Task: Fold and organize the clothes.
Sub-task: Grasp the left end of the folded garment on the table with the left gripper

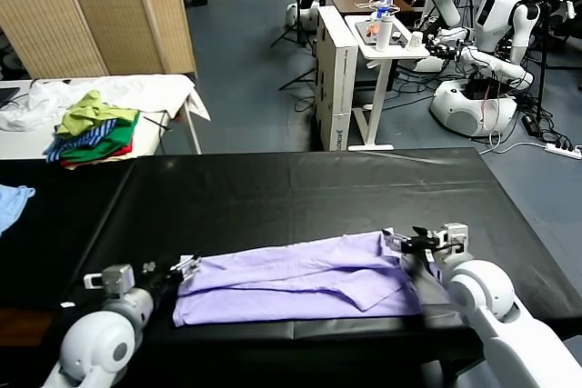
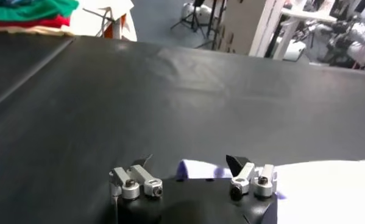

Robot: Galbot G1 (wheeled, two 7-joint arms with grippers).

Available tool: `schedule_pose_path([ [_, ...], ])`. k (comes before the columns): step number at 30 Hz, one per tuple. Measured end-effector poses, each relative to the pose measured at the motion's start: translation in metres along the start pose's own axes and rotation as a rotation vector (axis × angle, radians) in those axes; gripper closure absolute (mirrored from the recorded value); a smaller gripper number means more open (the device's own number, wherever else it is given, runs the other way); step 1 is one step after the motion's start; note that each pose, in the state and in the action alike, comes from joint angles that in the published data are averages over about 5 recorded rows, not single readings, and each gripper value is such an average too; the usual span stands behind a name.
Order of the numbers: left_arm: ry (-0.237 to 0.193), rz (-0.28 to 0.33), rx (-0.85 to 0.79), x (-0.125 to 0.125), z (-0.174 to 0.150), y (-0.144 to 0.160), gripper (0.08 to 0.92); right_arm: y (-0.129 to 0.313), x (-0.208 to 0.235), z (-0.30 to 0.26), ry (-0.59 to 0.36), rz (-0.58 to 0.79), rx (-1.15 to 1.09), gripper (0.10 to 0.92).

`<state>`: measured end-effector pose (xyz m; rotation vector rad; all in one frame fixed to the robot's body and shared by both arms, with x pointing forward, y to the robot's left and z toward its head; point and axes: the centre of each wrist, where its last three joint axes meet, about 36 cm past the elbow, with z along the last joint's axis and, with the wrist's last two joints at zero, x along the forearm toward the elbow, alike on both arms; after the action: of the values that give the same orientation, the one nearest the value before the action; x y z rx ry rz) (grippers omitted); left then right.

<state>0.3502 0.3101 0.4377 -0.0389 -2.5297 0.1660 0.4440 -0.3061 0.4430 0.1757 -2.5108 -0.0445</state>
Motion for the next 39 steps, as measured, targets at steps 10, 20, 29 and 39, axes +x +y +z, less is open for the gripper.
schedule_pose_path([
  [10,0.019,0.008,-0.001,0.001,0.008,0.000,0.567,0.005,-0.008,0.007,-0.010,-0.007,-0.007,0.652],
  [20,-0.003,0.037,-0.016,-0.012,0.008,-0.003,0.853,0.006,-0.002,0.018,-0.070,0.043,-0.032,0.881],
  [29,-0.032,0.074,-0.026,-0.037,-0.008,-0.010,0.853,0.011,0.009,0.019,-0.069,0.032,-0.058,0.881],
  [39,-0.060,0.083,-0.046,-0.036,-0.019,-0.009,0.604,0.007,0.029,0.010,-0.076,-0.007,-0.053,0.489],
])
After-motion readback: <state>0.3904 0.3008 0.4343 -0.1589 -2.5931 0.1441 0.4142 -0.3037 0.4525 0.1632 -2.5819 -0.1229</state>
